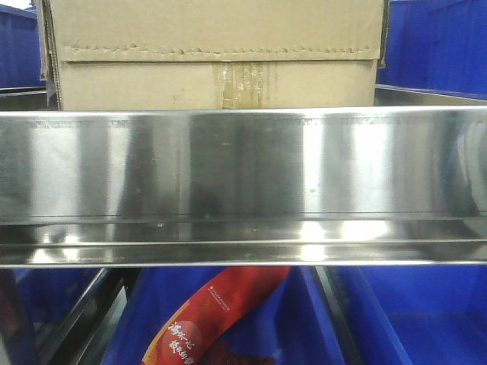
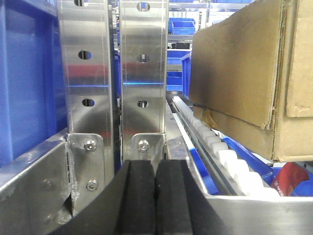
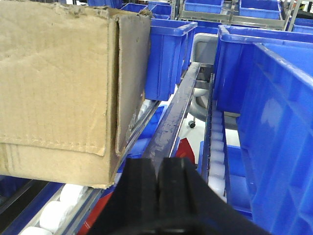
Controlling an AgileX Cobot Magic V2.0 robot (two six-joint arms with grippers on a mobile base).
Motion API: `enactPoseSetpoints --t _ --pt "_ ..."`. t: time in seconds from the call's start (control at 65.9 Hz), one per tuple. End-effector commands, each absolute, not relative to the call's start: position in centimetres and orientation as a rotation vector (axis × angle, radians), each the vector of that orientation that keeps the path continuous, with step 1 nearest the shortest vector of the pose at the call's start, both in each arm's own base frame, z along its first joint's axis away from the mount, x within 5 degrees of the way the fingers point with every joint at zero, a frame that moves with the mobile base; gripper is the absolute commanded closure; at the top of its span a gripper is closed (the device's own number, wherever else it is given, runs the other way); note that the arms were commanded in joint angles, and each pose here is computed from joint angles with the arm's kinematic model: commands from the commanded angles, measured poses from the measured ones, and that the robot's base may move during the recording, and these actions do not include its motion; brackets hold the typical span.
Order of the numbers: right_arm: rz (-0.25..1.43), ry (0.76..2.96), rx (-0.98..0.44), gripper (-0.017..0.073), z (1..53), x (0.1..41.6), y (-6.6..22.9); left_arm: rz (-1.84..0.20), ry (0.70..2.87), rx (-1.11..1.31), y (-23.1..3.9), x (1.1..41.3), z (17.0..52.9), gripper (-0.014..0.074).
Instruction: Stack two boxes on right shelf middle
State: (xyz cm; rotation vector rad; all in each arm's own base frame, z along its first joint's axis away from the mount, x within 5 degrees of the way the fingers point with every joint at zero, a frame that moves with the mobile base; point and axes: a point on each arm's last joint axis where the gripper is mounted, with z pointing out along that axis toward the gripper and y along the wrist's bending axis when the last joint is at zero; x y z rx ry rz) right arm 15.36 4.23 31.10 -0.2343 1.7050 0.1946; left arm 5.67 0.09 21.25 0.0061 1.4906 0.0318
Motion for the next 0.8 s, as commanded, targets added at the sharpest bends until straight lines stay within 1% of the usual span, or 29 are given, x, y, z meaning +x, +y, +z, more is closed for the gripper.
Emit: enactPoseSetpoints --t 0.0,0.076,0.197,0.334,0.41,0.47,0.622,0.789 --pt "0.191 1.66 -0.247 0.0722 31.5 15.2 4.3 0.027 1.464 0.002 0.1 5.6 21.5 0.0705" --pt "0.191 1.654 -0.247 0.0722 31.4 15.2 4.3 0.027 1.464 0.002 0.1 5.6 21.5 0.0705" --pt "0.22 1.705 -0.23 0.0722 31.0 14.8 4.3 0.027 1.464 0.002 0.1 5.6 21.5 0.0705" --pt "0.224 1.753 -0.25 0.0722 30.8 13.4 4.0 0.027 1.464 0.002 0.1 5.6 21.5 0.0705" --pt "0.207 1.727 -0.249 0.0722 30.5 12.3 3.5 0.027 1.464 0.002 0.1 5.6 21.5 0.0705" --pt "0.192 1.713 -0.224 0.0722 29.7 11.3 3.0 0.027 1.464 0.002 0.1 5.6 21.5 0.0705" --pt "0.153 1.646 -0.087 0.0722 27.8 8.8 1.4 0.027 1.464 0.002 0.1 5.6 21.5 0.0705" --pt "0.059 1.589 -0.022 0.0722 25.0 6.8 0.4 0.027 1.464 0.002 0.1 5.6 21.5 0.0705"
